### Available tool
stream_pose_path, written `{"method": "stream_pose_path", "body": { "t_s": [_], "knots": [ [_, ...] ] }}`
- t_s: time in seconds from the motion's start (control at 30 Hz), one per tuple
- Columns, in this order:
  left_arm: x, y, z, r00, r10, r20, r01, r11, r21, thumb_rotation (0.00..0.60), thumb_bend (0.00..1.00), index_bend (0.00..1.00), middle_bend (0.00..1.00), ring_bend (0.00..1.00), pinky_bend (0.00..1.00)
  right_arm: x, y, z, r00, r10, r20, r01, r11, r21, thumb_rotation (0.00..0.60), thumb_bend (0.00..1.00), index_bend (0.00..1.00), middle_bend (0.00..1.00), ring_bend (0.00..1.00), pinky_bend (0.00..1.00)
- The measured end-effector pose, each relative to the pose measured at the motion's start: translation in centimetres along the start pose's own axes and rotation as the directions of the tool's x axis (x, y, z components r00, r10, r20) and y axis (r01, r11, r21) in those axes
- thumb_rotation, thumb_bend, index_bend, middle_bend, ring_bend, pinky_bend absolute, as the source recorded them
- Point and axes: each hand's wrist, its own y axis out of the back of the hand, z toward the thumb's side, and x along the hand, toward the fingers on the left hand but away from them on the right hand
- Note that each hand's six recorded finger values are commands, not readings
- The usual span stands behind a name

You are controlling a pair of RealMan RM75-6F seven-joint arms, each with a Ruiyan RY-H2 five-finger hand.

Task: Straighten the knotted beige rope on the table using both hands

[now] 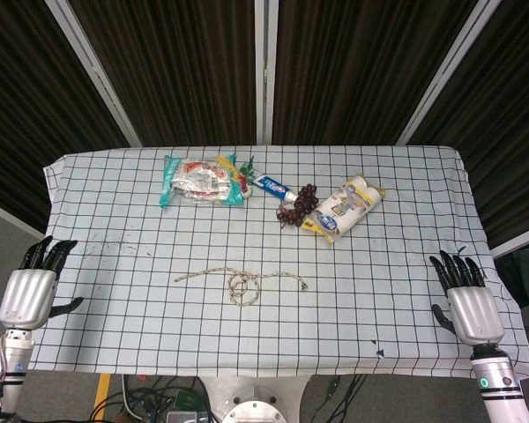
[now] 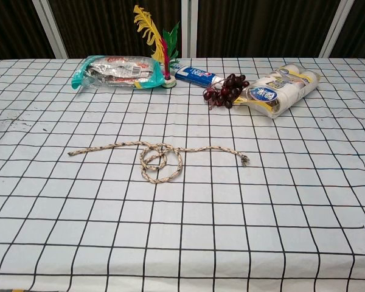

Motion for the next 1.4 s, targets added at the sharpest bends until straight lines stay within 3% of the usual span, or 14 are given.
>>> {"method": "stream_pose_path", "body": {
  "t_s": [0.27, 0.57, 0.8, 1.0, 1.23, 1.4],
  "knots": [
    [-0.2, -0.6, 0.3, 0.999, -0.043, 0.004, 0.043, 0.999, -0.005, 0.6, 0.07, 0.1, 0.13, 0.02, 0.12, 0.1, -0.5, -0.3, 1.0, 0.009, 0.004, -0.009, 1.0, -0.008, 0.6, 0.26, 0.0, 0.0, 0.0, 0.0],
    [0.8, 0.3, 0.2, 1.0, -0.014, -0.012, 0.014, 1.0, -0.025, 0.6, 0.07, 0.11, 0.13, 0.02, 0.12, 0.1, 0.0, -0.8, 1.0, -0.009, 0.003, 0.009, 1.0, 0.028, 0.6, 0.26, 0.0, 0.0, 0.0, 0.0],
    [1.4, 0.5, 1.6, 0.999, -0.001, 0.038, 0.002, 1.0, -0.02, 0.6, 0.07, 0.12, 0.13, 0.02, 0.12, 0.2, 0.5, -0.4, 0.996, -0.053, -0.067, 0.053, 0.999, 0.0, 0.6, 0.25, 0.0, 0.0, 0.0, 0.0],
    [2.1, -1.4, 3.1, 0.996, -0.067, 0.063, 0.067, 0.998, -0.008, 0.6, 0.07, 0.12, 0.13, 0.02, 0.12, 0.2, 0.6, -0.2, 0.995, -0.06, -0.077, 0.061, 0.998, 0.01, 0.6, 0.25, 0.0, 0.0, 0.0, 0.0],
    [3.4, -4.4, 6.8, 0.979, -0.151, 0.138, 0.155, 0.988, -0.016, 0.6, 0.07, 0.12, 0.13, 0.02, 0.12, 0.2, 0.8, -0.4, 0.996, -0.06, -0.06, 0.061, 0.998, 0.005, 0.6, 0.26, 0.0, 0.0, 0.0, 0.0],
    [4.2, -6.0, 9.7, 0.966, -0.173, 0.192, 0.183, 0.983, -0.034, 0.6, 0.07, 0.12, 0.13, 0.02, 0.12, 0.1, 1.9, -0.6, 0.995, -0.083, -0.059, 0.085, 0.996, 0.017, 0.6, 0.26, 0.0, 0.0, 0.0, 0.0]
  ]
}}
